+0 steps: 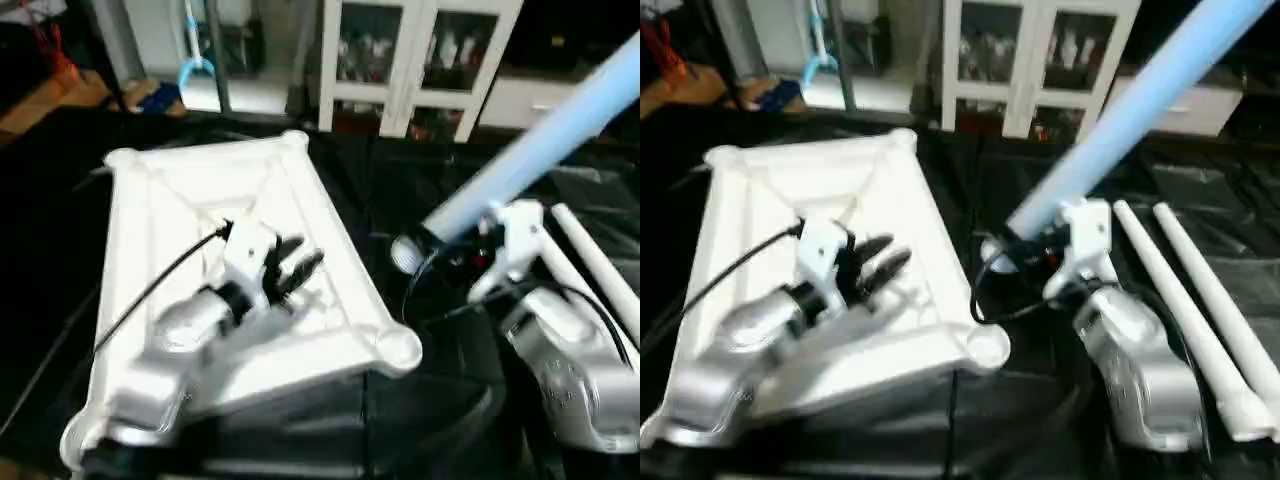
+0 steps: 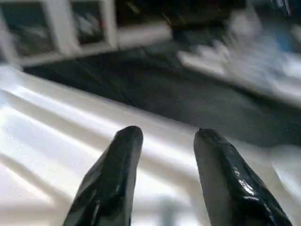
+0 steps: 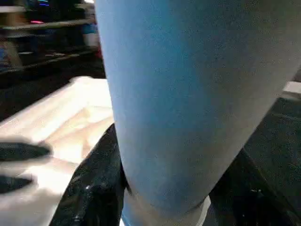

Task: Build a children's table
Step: Pick table leg

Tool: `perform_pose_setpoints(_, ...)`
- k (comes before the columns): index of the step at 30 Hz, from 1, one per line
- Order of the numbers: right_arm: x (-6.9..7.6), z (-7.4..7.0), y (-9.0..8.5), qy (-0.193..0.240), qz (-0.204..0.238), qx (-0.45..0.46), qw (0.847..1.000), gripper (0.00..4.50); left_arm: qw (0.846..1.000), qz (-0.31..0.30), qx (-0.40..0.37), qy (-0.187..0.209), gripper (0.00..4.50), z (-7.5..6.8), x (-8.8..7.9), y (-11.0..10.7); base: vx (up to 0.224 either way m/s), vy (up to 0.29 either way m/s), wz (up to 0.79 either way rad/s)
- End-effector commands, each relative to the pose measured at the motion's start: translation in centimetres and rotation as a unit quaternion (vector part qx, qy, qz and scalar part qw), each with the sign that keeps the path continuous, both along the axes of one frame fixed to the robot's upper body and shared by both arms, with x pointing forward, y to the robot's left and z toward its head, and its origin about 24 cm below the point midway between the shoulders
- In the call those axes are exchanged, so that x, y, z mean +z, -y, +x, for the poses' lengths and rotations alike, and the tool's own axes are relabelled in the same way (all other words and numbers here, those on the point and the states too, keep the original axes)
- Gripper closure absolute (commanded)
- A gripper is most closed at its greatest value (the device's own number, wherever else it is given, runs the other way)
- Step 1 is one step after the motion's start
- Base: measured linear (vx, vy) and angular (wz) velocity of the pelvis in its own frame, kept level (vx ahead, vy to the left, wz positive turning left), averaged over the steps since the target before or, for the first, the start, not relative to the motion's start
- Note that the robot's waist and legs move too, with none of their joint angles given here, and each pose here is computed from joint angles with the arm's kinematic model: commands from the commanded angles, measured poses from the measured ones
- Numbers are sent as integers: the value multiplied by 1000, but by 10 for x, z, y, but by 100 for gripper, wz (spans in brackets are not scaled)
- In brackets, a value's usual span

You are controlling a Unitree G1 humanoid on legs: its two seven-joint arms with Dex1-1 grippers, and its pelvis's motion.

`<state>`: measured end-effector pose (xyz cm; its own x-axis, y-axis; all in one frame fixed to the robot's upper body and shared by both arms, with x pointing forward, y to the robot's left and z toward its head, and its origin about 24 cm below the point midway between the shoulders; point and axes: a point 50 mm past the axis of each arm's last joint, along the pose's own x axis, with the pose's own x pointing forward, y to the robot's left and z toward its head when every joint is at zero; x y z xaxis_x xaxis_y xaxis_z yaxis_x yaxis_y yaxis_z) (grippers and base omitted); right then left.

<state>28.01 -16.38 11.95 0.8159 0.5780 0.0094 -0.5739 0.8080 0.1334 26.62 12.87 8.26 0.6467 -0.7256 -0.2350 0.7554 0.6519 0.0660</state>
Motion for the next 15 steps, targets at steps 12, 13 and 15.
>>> perform_pose_setpoints(12,-21,-12,10,-33,-69,107,991,264,992,81,-87,-42,221,-15,-18,8,-18,0,3)
perform_pose_setpoints(13,-22,-12,11,-33,-64,98,993,264,992,87,-84,-40,221,-14,-18,8,0,0,0)
perform_pose_setpoints(15,-20,-13,10,-32,-54,94,994,264,991,105,-80,-38,221,-11,-19,4,0,0,0)
